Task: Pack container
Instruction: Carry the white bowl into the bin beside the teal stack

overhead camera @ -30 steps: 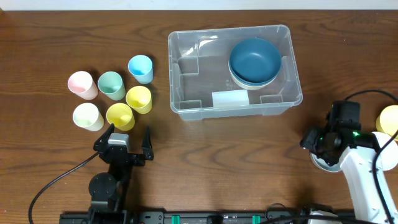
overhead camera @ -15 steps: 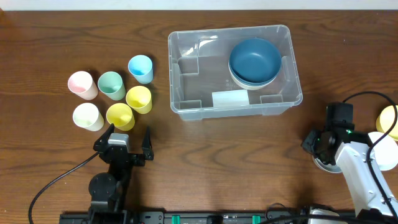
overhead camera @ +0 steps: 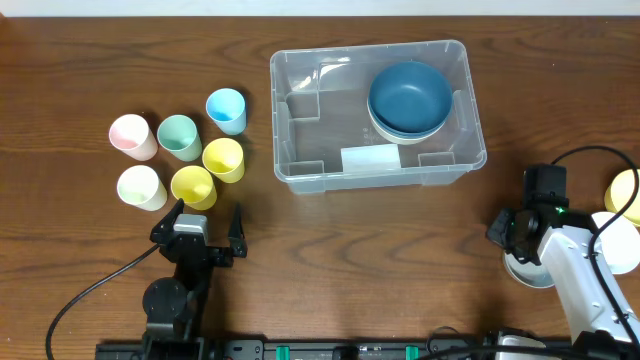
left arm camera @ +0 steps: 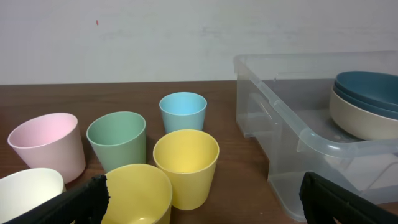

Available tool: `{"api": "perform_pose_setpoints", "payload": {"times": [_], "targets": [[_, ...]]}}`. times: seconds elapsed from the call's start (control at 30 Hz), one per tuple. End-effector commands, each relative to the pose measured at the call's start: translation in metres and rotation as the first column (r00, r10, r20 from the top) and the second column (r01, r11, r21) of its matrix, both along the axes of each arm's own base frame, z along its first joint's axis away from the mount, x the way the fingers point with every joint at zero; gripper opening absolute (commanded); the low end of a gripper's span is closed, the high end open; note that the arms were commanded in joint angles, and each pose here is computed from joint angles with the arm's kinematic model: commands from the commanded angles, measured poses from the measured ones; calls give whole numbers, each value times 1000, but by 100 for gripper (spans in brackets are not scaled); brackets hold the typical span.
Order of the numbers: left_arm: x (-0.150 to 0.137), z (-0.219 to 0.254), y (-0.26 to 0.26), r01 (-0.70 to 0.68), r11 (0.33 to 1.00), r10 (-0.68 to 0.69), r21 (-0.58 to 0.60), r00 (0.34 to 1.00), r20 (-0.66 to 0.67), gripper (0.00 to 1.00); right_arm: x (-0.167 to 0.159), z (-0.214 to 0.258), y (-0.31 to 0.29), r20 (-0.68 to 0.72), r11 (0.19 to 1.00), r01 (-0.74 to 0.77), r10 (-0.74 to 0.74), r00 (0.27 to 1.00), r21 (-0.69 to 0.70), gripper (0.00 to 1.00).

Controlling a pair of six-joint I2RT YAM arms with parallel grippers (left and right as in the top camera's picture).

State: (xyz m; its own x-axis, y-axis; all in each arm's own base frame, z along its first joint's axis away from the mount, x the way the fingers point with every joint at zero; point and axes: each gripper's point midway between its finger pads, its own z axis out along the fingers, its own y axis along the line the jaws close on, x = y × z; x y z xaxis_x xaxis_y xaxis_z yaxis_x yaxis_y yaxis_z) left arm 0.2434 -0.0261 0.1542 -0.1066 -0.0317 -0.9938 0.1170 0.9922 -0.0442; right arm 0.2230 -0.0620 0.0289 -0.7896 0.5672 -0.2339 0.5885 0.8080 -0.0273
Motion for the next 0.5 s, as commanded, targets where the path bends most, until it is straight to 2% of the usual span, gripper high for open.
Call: {"api": "perform_pose_setpoints", "payload": {"times": [0.0, 0.2, 0.47], "targets": [[-1, -16, -1, 8, 1000, -7, 14, 999, -44, 98, 4, -1, -3, 10, 1000, -15, 15, 1000, -8, 1], [-1, -16, 0, 8, 1000, -7, 14, 999, -44, 98, 28, 33, -4, 78, 999, -41, 42, 996, -13, 1], [-1, -16, 0, 8, 1000, -7, 14, 999, -44, 98, 52, 128, -7, 191, 997, -72, 79, 978, -41, 1]]}}
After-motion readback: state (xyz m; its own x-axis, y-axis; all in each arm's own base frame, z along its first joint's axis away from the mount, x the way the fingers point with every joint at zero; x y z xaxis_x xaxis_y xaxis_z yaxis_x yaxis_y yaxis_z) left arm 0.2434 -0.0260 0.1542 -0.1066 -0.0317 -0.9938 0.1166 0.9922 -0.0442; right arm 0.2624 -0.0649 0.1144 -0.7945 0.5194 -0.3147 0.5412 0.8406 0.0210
